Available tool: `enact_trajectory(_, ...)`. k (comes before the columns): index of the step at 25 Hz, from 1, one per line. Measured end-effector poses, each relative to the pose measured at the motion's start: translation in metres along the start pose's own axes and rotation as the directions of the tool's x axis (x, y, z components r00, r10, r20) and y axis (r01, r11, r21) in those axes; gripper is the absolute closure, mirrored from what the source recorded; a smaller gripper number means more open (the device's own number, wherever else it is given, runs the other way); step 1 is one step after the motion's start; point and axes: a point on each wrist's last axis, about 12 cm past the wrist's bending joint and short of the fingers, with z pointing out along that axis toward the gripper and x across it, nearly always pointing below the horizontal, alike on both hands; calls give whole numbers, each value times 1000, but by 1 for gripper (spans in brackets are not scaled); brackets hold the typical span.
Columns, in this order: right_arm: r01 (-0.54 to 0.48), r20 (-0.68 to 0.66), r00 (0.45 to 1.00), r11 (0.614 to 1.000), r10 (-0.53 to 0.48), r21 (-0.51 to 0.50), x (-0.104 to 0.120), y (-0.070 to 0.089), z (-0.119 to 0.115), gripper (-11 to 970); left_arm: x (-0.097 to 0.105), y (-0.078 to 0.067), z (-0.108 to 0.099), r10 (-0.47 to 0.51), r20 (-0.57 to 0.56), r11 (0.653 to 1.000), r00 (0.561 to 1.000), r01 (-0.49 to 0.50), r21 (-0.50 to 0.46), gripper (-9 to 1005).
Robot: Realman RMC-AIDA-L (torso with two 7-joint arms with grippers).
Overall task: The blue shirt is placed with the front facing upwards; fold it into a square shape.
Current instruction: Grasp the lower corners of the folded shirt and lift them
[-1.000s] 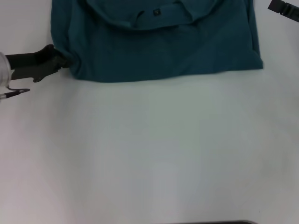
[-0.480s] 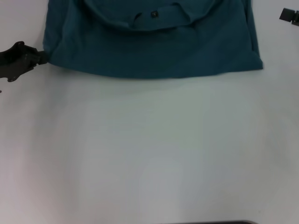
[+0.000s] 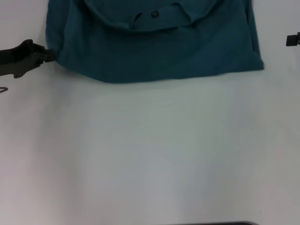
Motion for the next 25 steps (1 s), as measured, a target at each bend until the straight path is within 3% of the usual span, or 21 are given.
enact_trajectory(5,26,-21,999,999,-25,34,-18,10,-2,33,0,-1,0,13,-6,1000,1000,-13,5,968)
enact_trajectory(8,50,-57,997,995,-46,84,-22,15,8,33,1,-2,1,16,-8,1000,1000,-16,8,968)
enact_trajectory(11,94,-79,993,990,-86,109,-20,22,28,33,2,-3,3,20,-10,1000,1000,-20,11,968)
enact_trajectory(16,114,-103,989,988,-103,107,-17,29,41,33,2,-6,5,29,-13,999,999,-29,19,968)
enact_trajectory(25,49,-142,989,994,-35,99,-7,29,59,33,2,-6,5,38,-12,999,999,-37,21,969)
